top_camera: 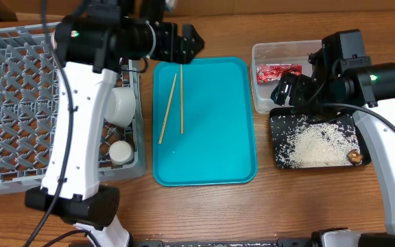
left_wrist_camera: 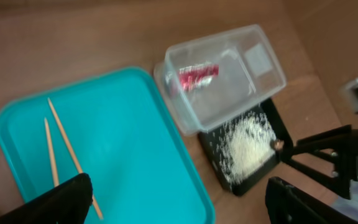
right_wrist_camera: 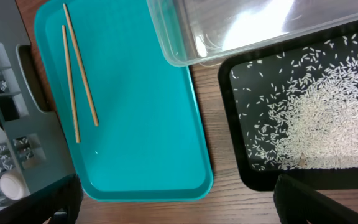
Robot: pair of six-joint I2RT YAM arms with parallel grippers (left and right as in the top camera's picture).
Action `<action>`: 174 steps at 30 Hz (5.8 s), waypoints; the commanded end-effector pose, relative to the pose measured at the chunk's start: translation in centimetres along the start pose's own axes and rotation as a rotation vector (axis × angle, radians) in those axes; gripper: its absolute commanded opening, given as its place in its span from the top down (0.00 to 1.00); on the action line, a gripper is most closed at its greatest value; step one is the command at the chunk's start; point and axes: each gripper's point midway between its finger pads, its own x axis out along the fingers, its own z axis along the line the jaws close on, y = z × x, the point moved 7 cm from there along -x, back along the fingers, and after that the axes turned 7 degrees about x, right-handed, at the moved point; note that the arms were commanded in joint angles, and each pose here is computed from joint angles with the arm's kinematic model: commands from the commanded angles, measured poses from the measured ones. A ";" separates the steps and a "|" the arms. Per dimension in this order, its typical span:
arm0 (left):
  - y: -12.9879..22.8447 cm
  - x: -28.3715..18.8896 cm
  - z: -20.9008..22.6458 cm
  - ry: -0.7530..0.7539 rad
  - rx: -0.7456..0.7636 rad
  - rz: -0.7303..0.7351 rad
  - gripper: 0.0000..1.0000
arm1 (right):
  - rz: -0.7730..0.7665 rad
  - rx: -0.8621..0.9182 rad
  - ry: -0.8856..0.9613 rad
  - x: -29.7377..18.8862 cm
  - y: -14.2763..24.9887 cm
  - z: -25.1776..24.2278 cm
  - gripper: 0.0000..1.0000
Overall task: Sort waste into correct bins and load items into the dishwasher
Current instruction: 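Move the left gripper to the wooden chopsticks and grasp them, then lift the chopsticks off the tray toward the rack, then lower the chopstick into the rack and open the left gripper, then move the left gripper back to the remaining chopstick and grasp it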
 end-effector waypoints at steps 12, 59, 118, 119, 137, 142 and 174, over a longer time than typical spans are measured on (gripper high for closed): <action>8.2 17.1 5.3 -0.497 -0.317 0.519 0.31 | -0.024 -0.001 -0.002 -0.5 -0.2 0.1 0.00; 16.3 26.4 13.8 -0.657 -0.357 0.726 0.96 | -0.024 -0.002 -0.002 -0.5 -0.2 0.1 0.00; 9.9 -5.8 5.6 -0.646 -0.309 0.347 0.96 | -0.024 -0.002 -0.002 -0.5 -0.2 0.1 0.00; 10.5 -5.9 6.6 -0.676 -0.329 0.355 0.96 | -0.024 -0.002 -0.002 -0.5 -0.2 0.1 0.00; 15.3 -1.6 16.7 -0.725 -0.406 0.386 0.34 | -0.024 -0.002 -0.002 -0.5 -0.2 0.1 0.00; 14.2 -1.9 16.0 -0.690 -0.388 0.353 0.42 | -0.024 -0.002 -0.002 -0.5 -0.2 0.1 0.00; 11.8 18.7 14.0 -0.575 0.027 0.516 0.40 | -0.024 -0.002 -0.002 -0.5 -0.2 0.1 0.00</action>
